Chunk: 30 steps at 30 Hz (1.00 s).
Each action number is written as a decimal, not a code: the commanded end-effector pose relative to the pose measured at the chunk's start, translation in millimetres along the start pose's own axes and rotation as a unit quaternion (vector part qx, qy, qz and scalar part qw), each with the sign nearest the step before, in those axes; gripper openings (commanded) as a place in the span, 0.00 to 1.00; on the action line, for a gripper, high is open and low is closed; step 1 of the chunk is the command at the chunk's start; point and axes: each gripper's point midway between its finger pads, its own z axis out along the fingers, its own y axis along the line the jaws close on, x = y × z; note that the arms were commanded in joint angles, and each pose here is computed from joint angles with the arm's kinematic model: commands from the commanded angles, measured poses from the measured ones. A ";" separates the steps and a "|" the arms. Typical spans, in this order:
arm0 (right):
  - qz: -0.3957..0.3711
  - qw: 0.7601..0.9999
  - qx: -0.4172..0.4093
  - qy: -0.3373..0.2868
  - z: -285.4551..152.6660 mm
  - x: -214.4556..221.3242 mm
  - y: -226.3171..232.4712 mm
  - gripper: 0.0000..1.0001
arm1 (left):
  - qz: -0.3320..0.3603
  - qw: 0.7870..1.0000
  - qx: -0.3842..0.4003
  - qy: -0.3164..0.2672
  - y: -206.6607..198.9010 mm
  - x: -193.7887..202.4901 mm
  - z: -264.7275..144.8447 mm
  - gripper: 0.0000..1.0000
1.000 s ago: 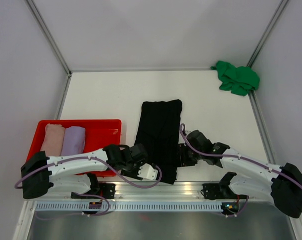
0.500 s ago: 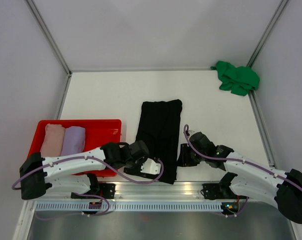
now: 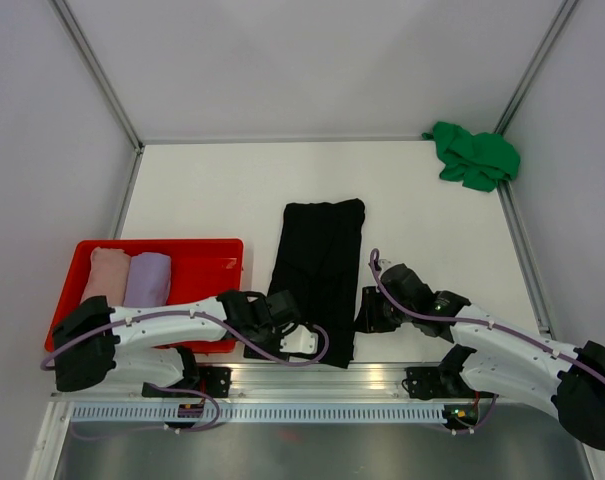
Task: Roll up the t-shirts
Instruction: Roll the tshirt
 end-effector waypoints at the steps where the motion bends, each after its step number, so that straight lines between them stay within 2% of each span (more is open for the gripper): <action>1: 0.004 1.000 -0.001 -0.013 0.0 -7.9 2.5 0.42 | -0.025 0.999 0.037 -0.003 -17.7 0.1 16.4 0.67; 7: 0.011 1.000 -0.004 -0.019 -2.6 -10.7 5.7 0.42 | -0.019 0.999 0.026 0.001 -14.9 4.4 31.6 0.67; 11: 0.015 0.999 -0.008 -0.028 -5.4 -12.1 7.2 0.42 | -0.023 0.999 0.024 0.009 -15.1 7.9 38.7 0.63; 13: 0.017 0.999 -0.011 -0.032 -7.4 -12.4 7.8 0.42 | -0.020 1.000 0.023 0.007 -14.2 7.4 40.9 0.57; 17: 0.012 0.999 -0.012 -0.039 -12.2 -15.6 9.8 0.43 | -0.013 1.000 0.023 0.004 -10.7 6.0 40.9 0.36; 20: -0.003 0.999 -0.010 -0.046 -15.1 -18.9 9.8 0.43 | -0.012 1.000 0.023 0.004 -8.8 3.9 39.1 0.26; 23: -0.019 0.999 -0.015 -0.039 -14.9 -16.3 9.9 0.43 | -0.017 0.999 0.029 -0.008 -4.8 -4.9 32.1 0.05; 26: -0.039 0.998 -0.027 -0.038 -14.6 -13.3 11.2 0.43 | -0.025 0.996 0.071 -0.040 -8.7 -18.3 20.5 0.02; 27: -0.043 0.998 -0.034 -0.044 -16.3 -14.9 13.4 0.42 | -0.029 0.992 0.115 -0.049 -22.3 -19.2 14.4 0.02; 30: -0.057 0.993 -0.071 -0.074 -21.2 -24.6 28.0 0.42 | -0.037 0.986 0.153 -0.063 -22.9 -19.6 3.9 0.02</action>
